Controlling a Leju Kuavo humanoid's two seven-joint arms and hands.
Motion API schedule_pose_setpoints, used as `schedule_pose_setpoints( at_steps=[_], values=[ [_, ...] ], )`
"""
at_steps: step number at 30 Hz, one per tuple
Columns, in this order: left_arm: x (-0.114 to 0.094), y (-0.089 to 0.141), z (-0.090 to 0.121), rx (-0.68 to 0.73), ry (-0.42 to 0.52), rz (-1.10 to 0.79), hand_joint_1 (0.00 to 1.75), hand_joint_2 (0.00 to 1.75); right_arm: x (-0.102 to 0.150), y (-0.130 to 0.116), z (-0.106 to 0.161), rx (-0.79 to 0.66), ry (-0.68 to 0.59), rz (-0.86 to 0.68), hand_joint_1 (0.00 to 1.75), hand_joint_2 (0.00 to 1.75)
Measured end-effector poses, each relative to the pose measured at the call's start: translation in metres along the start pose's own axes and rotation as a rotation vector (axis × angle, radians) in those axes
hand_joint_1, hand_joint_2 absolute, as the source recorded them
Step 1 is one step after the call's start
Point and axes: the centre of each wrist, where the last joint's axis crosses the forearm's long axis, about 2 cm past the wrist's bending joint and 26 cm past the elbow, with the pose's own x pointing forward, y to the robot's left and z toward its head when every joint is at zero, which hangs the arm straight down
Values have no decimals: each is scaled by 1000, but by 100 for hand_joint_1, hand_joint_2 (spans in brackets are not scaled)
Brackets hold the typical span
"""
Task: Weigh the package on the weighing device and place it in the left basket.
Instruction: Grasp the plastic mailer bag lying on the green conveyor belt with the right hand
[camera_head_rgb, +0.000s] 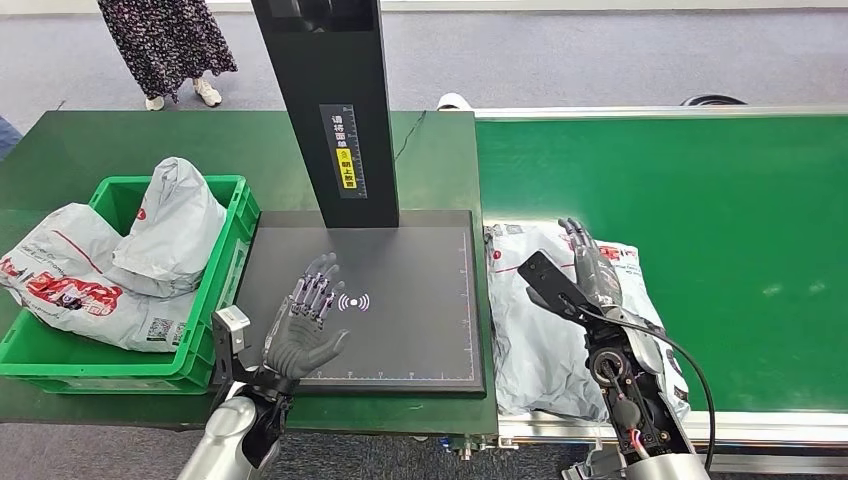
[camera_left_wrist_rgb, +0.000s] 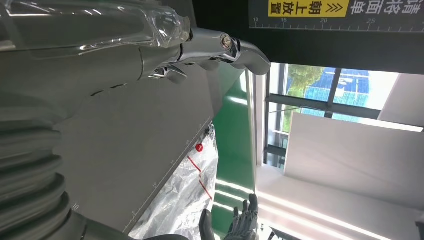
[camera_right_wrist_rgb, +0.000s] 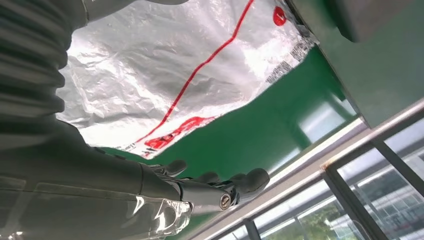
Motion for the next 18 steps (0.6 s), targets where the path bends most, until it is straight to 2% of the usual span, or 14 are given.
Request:
schedule_pose_setpoints(
  at_steps=[4, 9, 18],
  values=[
    [1, 0, -2, -2, 5, -2, 0, 175, -6, 3, -1, 124, 101, 42, 0, 175],
    [2, 2, -7, -3, 15, -7, 0, 175, -27, 15, 2, 315, 250, 139, 0, 175],
    [5, 3, -16, 1, 17, -13, 0, 175, -37, 16, -3, 377, 324, 216, 0, 175]
  ],
)
